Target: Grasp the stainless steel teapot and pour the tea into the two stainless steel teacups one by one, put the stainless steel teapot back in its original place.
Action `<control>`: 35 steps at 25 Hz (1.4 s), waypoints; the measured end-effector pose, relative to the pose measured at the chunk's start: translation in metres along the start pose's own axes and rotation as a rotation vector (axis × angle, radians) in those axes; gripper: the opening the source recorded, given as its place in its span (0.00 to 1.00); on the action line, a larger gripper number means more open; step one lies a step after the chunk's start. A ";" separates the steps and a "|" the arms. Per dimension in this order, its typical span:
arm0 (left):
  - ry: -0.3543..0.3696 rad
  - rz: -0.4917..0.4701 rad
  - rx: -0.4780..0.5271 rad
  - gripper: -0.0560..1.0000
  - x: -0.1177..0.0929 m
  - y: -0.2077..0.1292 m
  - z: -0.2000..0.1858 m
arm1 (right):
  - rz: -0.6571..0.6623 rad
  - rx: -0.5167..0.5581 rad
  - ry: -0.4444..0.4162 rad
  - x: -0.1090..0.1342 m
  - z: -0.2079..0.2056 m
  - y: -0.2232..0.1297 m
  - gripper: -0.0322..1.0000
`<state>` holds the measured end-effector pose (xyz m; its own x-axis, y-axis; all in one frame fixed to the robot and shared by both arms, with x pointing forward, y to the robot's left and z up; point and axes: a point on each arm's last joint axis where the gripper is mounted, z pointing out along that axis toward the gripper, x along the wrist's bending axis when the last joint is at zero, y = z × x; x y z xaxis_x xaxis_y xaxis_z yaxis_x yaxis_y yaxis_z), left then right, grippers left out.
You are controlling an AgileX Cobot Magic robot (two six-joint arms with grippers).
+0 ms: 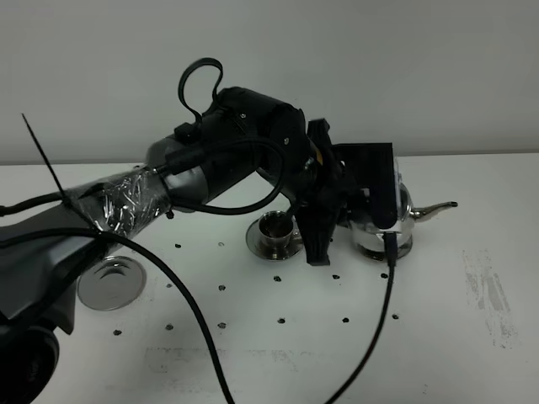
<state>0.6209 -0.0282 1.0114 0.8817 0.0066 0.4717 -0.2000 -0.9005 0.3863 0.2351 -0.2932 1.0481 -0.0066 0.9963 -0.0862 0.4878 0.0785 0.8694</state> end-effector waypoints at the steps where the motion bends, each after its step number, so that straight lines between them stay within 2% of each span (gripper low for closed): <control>1: -0.026 -0.048 0.007 0.29 -0.005 0.000 0.003 | -0.001 0.000 0.000 0.000 0.000 0.000 0.41; 5: -0.090 -0.195 0.034 0.29 -0.019 0.002 0.012 | -0.001 0.000 0.000 0.000 0.000 0.000 0.41; 8: -0.129 -0.248 0.056 0.29 -0.026 -0.002 0.027 | -0.001 0.000 0.000 0.000 0.000 0.000 0.41; 13: -0.186 -0.301 0.094 0.29 -0.040 -0.012 0.053 | -0.001 0.000 0.000 0.000 0.000 0.000 0.41; 22: -0.197 -0.331 0.111 0.29 -0.045 -0.017 0.073 | -0.001 0.000 0.000 0.000 0.000 0.000 0.41; 26: -0.171 -0.330 0.118 0.29 -0.039 -0.014 0.057 | -0.001 0.000 0.000 0.000 0.000 0.000 0.41; 30: -0.107 -0.331 0.117 0.29 -0.034 -0.019 0.015 | -0.001 0.000 0.000 0.000 0.000 0.000 0.41; 32: -0.079 -0.385 0.124 0.29 -0.033 -0.032 -0.008 | -0.001 0.000 0.000 0.000 0.000 0.000 0.41; 35: -0.028 -0.538 0.150 0.29 -0.028 -0.059 -0.044 | -0.001 0.000 0.000 0.000 0.000 0.000 0.41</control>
<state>0.5896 0.0442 1.0103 0.8539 0.4727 0.2177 0.3425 -0.8254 0.4487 0.2351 -0.2932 1.0481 -0.0071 0.9962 -0.0871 0.4878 0.0795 0.8693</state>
